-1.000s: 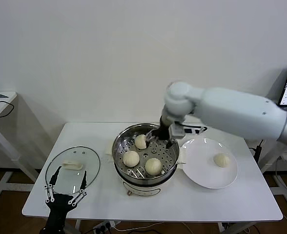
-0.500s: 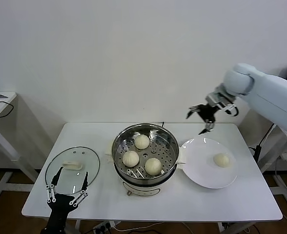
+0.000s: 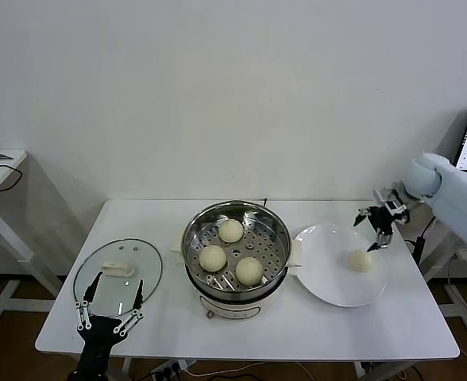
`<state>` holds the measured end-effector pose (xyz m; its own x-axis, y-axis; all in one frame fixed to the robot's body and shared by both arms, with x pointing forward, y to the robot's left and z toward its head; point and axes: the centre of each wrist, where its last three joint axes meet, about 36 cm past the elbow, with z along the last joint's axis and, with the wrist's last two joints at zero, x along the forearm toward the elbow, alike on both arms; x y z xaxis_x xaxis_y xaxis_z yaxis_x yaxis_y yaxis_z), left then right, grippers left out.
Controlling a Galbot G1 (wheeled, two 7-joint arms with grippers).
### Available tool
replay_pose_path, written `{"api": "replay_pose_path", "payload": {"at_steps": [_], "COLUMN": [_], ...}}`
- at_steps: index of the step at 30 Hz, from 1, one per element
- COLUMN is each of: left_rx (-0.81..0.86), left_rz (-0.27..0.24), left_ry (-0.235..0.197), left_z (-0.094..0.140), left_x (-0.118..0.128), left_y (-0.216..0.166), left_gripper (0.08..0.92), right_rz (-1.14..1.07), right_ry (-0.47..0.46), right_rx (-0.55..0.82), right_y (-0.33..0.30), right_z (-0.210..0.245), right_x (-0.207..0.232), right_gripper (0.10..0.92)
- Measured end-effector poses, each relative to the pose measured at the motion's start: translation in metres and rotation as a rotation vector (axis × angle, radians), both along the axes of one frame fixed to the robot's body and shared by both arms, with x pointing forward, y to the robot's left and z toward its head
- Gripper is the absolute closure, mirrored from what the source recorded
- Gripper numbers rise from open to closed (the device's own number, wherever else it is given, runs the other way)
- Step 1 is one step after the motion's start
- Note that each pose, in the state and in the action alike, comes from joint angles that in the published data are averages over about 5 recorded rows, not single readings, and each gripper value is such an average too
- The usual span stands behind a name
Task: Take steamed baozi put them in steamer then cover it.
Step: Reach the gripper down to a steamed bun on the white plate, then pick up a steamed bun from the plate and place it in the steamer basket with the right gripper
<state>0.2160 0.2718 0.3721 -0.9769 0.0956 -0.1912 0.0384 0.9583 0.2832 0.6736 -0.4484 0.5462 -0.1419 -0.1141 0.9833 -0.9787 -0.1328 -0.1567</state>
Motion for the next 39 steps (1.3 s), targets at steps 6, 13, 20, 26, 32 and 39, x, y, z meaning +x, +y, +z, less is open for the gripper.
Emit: {"api": "replay_pose_path", "payload": {"at_steps": [6, 13, 20, 26, 32, 39], "left_rx": [-0.003, 0.000, 0.007, 0.012, 0.021, 0.033], "left_rz": [0.000, 0.002, 0.004, 0.006, 0.004, 0.000], "left_ry": [0.002, 0.004, 0.007, 0.006, 0.004, 0.001], "left_z": [-0.001, -0.001, -0.001, -0.001, 0.000, 0.002], "left_x": [-0.001, -0.002, -0.003, -0.004, -0.004, -0.004], "left_y": [-0.001, 0.000, 0.003, 0.005, 0.007, 0.011], "left_gripper": [0.177, 0.177, 0.177, 0.177, 0.177, 0.177], "right_rz": [-0.029, -0.045, -0.048, -0.047, -0.044, -0.041], "right_ry": [0.028, 0.040, 0.047, 0.043, 0.041, 0.036], "right_rx": [-0.023, -0.036, -0.055, -0.061, -0.062, -0.055], "right_y": [-0.001, 0.002, 0.006, 0.008, 0.010, 0.013], "right_z": [-0.032, -0.056, -0.070, -0.075, -0.075, -0.051], "right_x": [-0.001, 0.000, 0.001, 0.002, 0.002, 0.007], "right_gripper": [0.200, 0.200, 0.200, 0.271, 0.333, 0.352]}}
